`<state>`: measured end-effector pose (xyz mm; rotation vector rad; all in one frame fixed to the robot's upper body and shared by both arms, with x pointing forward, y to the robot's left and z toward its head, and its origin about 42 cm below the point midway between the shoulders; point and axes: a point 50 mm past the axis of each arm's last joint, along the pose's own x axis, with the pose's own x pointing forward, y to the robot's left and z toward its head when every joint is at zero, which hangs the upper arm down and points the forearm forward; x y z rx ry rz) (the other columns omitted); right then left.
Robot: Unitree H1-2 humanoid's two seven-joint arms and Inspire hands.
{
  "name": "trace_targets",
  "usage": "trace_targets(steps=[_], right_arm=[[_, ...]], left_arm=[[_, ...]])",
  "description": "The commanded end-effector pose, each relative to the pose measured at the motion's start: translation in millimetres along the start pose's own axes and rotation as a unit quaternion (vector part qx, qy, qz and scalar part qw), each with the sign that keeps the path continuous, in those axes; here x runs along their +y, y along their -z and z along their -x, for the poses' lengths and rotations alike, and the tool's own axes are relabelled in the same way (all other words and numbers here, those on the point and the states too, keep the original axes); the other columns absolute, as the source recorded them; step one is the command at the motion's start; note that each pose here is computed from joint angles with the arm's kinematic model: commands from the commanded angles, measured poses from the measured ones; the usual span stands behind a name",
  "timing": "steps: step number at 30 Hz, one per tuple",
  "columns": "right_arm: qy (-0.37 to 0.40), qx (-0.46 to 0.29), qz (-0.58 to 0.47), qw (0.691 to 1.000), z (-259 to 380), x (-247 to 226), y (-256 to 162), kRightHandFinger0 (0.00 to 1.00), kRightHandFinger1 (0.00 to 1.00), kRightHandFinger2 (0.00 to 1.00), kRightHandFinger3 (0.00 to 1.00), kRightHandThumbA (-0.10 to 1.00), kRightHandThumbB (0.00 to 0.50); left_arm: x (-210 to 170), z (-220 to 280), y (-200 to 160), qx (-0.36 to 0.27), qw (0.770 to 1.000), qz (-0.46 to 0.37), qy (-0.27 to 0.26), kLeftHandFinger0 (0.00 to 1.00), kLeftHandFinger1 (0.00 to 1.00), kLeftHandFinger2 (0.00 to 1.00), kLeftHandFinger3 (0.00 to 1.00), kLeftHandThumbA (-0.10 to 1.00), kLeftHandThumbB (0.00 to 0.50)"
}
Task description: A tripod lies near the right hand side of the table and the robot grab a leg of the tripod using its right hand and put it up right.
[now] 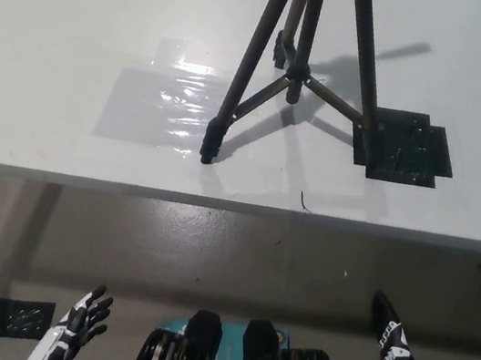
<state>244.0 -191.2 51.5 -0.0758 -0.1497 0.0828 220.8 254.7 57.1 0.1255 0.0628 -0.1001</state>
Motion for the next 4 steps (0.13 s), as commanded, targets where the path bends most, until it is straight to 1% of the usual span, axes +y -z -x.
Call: trace_targets(steps=[1, 4], right_arm=[[-0.014, -0.013, -0.022, 1.0, -5.6, -3.3, -6.9, 1.0, 1.0, 1.0, 1.0, 1.0, 0.411], [-0.018, -0.006, -0.025, 1.0, -6.7, -4.8, -6.7, 1.0, 1.0, 1.0, 1.0, 1.0, 0.408]], left_arm=[[1.9, -5.7, -8.9, -0.033, 0.999, 0.002, 0.004, 1.0, 1.0, 1.0, 1.0, 1.0, 0.151], [2.2, -6.9, -9.1, -0.034, 0.999, -0.001, 0.004, 1.0, 1.0, 1.0, 1.0, 1.0, 0.163]])
